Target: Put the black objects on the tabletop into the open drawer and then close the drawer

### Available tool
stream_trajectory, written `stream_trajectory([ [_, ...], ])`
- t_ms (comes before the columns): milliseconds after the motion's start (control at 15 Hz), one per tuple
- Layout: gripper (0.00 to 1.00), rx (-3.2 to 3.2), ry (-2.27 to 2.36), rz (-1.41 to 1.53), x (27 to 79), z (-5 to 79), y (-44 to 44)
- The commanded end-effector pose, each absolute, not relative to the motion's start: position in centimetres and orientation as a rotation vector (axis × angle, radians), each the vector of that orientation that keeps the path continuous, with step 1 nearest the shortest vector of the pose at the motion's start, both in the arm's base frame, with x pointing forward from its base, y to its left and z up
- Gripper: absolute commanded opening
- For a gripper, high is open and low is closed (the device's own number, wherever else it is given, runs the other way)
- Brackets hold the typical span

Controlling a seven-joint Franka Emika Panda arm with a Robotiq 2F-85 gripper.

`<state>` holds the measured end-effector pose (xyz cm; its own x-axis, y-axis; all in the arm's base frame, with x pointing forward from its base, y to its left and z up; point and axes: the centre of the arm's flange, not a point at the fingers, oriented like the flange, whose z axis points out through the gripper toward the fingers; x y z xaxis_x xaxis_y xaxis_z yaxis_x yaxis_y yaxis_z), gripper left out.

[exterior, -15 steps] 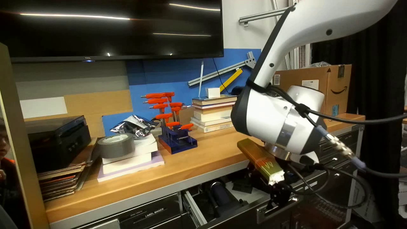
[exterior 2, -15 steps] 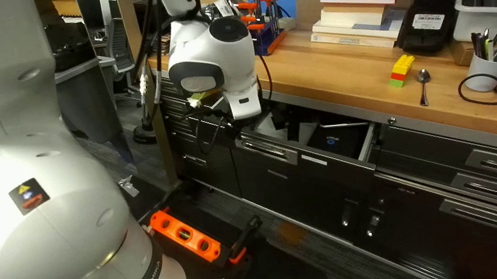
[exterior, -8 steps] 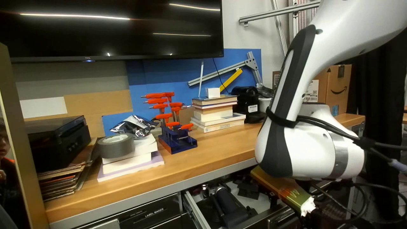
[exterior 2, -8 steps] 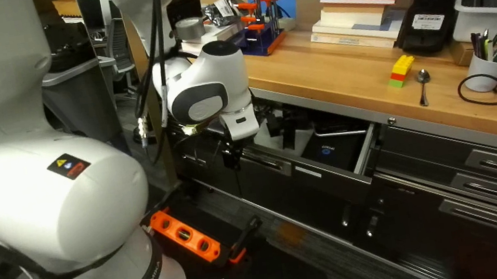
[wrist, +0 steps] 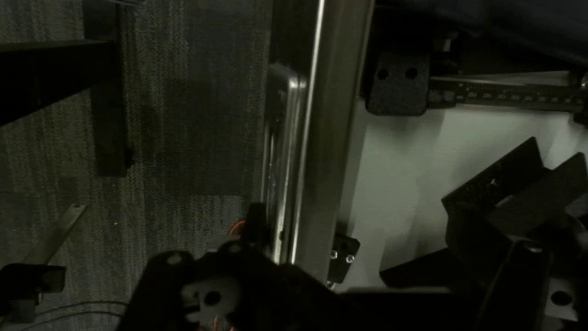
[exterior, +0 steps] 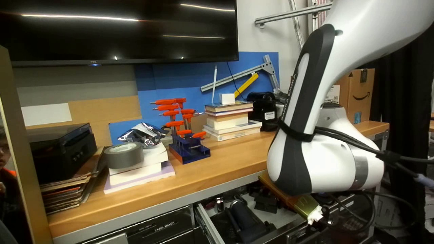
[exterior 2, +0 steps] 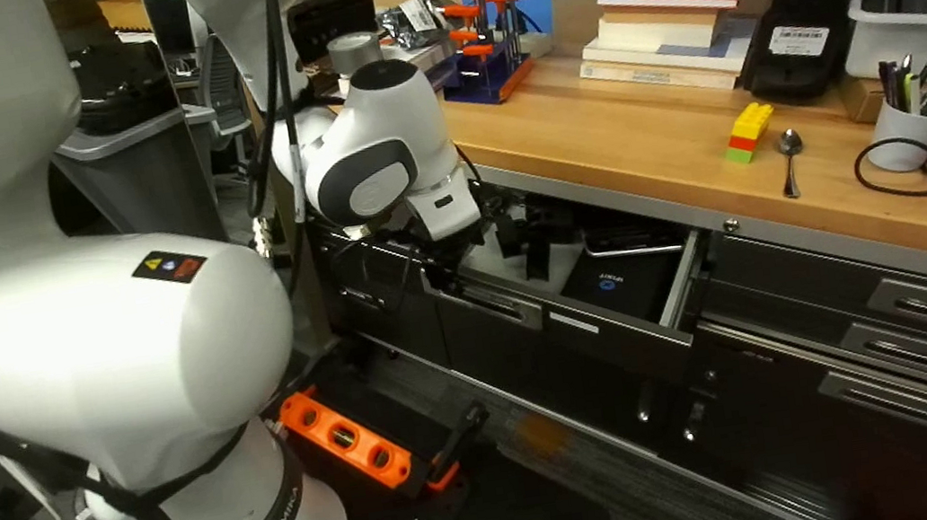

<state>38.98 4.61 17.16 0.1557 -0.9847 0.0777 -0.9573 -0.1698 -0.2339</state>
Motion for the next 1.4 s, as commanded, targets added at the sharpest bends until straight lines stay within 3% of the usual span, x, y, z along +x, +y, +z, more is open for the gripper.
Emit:
stream_trajectory([
  [0, 1.00, -2.186, 1.895, -0.433, 39.8, 19.7, 6.4],
  [1333, 1.00, -2.389, 2.100, -0.792, 39.2, 28.8, 3.4],
])
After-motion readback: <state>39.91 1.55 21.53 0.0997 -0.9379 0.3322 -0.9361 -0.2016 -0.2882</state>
